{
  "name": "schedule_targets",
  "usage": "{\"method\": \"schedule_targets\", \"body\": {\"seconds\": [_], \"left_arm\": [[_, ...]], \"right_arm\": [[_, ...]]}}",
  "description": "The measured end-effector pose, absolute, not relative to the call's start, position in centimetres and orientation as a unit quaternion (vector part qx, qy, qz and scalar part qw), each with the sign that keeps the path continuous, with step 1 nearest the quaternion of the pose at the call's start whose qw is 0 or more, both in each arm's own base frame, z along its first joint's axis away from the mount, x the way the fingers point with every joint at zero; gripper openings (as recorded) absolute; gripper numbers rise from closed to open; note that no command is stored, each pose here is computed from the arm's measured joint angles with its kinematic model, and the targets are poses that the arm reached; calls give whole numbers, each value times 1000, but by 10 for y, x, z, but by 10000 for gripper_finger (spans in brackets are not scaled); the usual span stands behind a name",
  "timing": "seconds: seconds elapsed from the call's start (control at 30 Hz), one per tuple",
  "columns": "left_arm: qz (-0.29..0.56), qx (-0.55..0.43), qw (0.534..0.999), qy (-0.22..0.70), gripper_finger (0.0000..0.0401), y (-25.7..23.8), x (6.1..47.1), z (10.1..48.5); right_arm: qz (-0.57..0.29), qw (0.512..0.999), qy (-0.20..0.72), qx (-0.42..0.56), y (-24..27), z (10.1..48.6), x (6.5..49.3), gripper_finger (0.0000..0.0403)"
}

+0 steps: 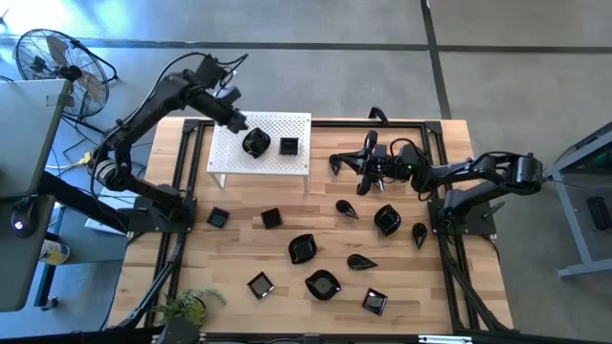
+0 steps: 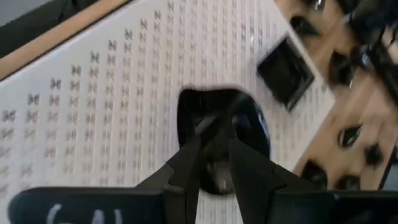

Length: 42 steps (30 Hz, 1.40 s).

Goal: Pick & Place Mini shaped plates
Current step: Put the teardrop-shaped plate on the shelf

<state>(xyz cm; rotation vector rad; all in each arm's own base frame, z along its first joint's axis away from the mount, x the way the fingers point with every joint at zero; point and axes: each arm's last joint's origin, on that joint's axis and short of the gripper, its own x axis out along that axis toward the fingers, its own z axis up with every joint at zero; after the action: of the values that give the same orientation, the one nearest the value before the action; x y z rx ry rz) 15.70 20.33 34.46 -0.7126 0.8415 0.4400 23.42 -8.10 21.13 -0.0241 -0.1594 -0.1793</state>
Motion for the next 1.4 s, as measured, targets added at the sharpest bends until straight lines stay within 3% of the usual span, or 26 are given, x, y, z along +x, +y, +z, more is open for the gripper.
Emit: {"method": "schedule_targets", "body": {"seconds": [0.3, 0.43, 0.93, 1.1, 1.2, 1.4], "left_arm": [[202, -171, 875, 404, 8, 147, 175, 375], [201, -118, 899, 371, 8, 112, 183, 382], [97, -116, 939, 308, 3, 8, 199, 280], [86, -82, 967, 227, 1, -15, 210, 257], [54, -83, 985, 144, 1, -24, 211, 244], [38, -94, 993, 58, 1, -27, 204, 212]], "right_arm": [[-88, 993, -79, -12, -81, 211, 234, 0], [-88, 993, -79, -12, -81, 211, 234, 0], [-86, 994, -70, -6, -81, 209, 235, 0], [-94, 994, -59, 22, -82, 207, 235, 0], [-102, 994, -9, 46, -80, 204, 240, 0], [-158, 956, 226, 97, -59, 198, 250, 1]]}}
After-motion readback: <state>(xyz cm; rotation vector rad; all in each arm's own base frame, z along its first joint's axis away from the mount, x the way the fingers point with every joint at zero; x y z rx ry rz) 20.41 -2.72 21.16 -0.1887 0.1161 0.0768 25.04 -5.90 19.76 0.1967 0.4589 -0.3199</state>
